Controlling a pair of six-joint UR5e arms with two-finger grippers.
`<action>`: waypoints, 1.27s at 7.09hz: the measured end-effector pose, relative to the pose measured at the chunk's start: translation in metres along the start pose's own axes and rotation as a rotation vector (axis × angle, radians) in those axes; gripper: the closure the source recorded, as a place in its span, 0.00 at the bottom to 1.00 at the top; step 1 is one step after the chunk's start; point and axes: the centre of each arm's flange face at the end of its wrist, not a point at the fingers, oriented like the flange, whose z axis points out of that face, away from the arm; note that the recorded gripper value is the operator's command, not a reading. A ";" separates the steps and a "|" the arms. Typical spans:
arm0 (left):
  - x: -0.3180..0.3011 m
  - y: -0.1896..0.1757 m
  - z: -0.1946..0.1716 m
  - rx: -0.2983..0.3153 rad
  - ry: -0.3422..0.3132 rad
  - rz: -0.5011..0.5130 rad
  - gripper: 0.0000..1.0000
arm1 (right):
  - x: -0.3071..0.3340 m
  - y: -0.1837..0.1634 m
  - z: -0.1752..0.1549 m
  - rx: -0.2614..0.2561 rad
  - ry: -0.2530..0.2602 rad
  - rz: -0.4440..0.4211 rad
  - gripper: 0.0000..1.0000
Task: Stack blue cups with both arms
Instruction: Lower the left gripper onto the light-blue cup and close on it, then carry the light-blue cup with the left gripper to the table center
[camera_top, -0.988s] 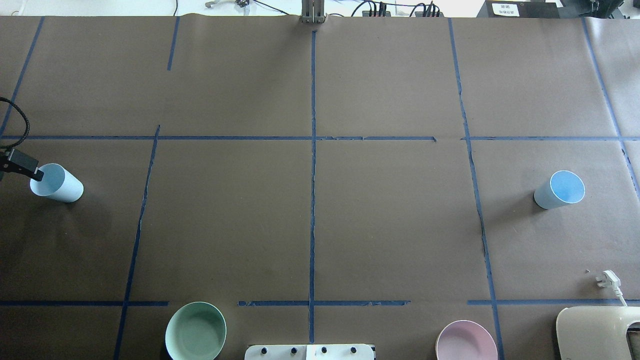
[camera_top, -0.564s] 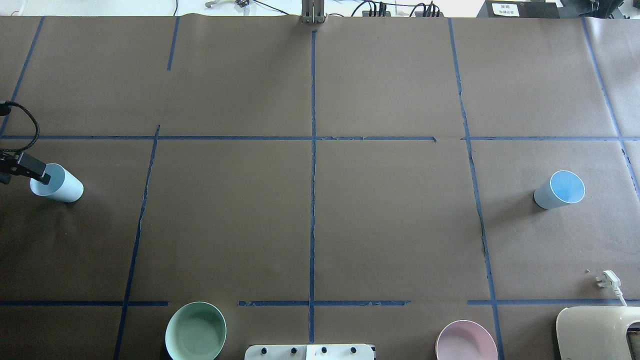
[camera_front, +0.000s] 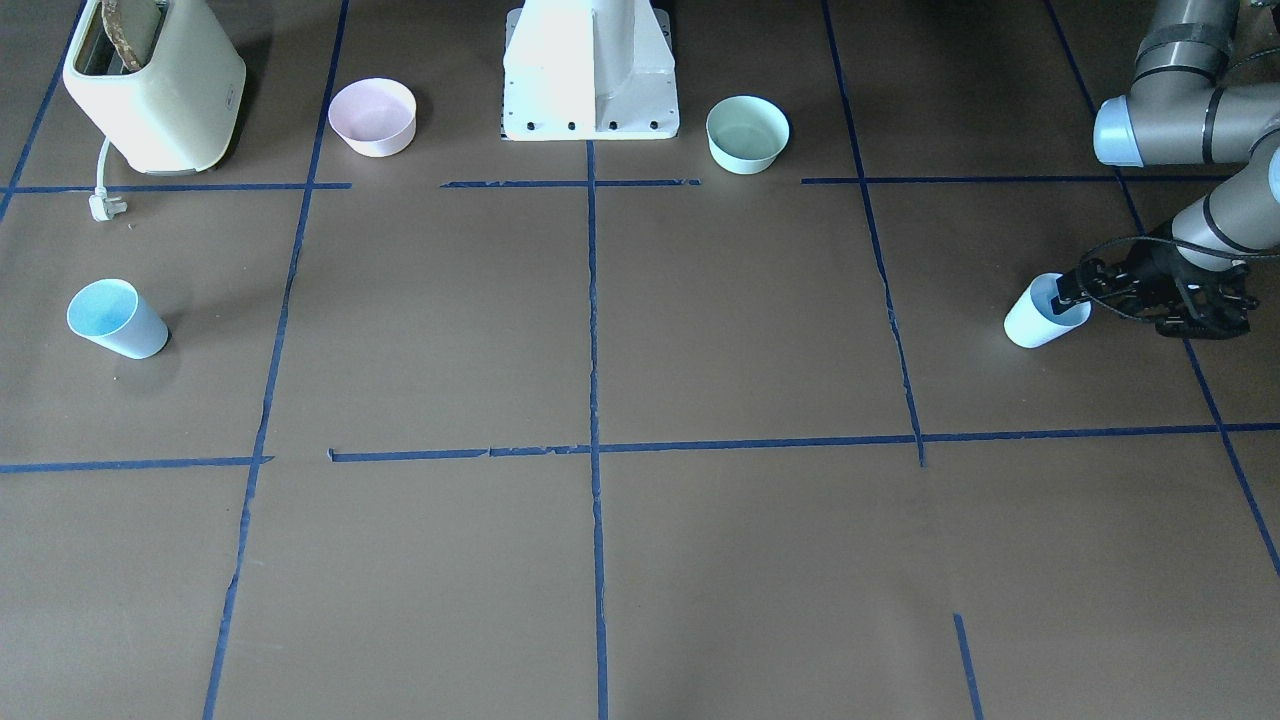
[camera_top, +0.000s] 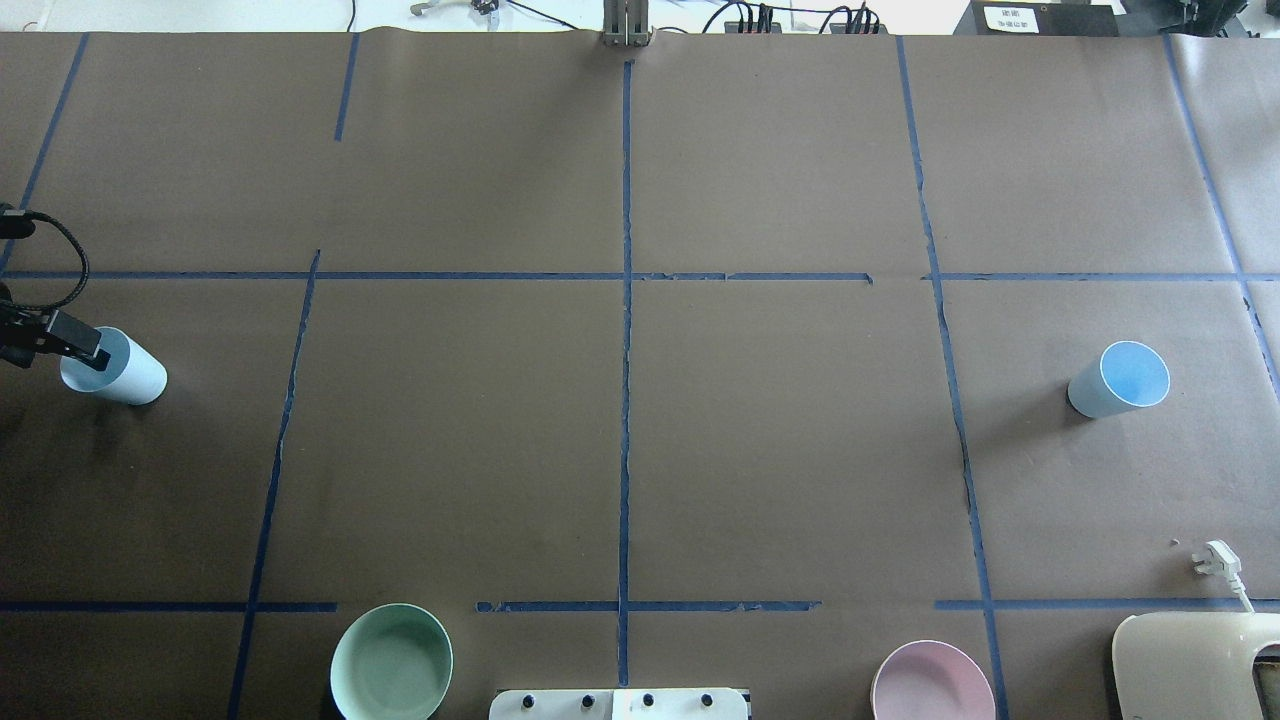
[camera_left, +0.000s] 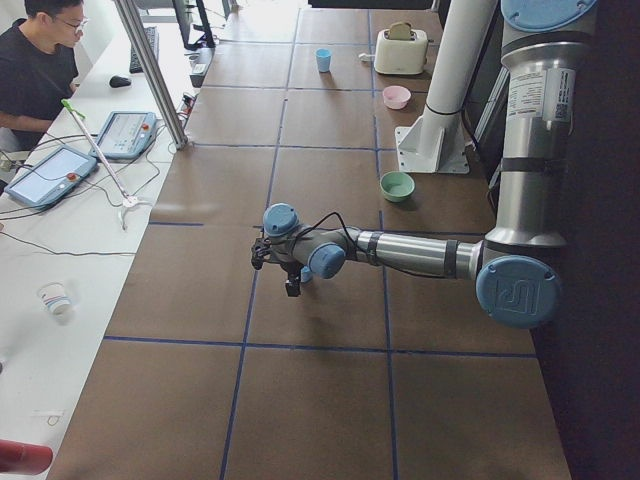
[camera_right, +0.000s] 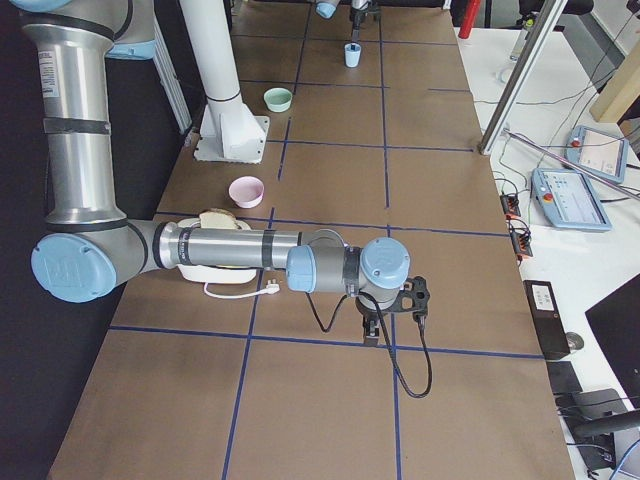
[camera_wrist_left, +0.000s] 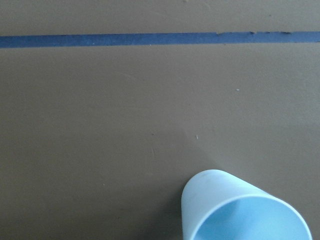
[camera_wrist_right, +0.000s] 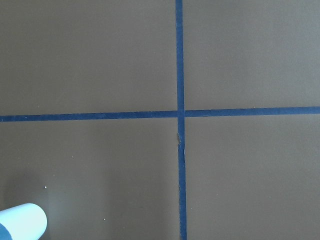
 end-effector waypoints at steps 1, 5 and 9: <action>0.001 0.000 0.002 -0.001 0.001 0.004 0.48 | -0.001 -0.001 0.000 0.001 0.000 -0.001 0.00; 0.012 0.000 -0.005 0.017 0.014 -0.015 1.00 | -0.002 -0.003 -0.002 0.004 0.000 -0.005 0.00; 0.061 0.001 -0.048 0.019 0.023 -0.051 1.00 | -0.013 -0.011 -0.010 0.020 -0.003 -0.021 0.00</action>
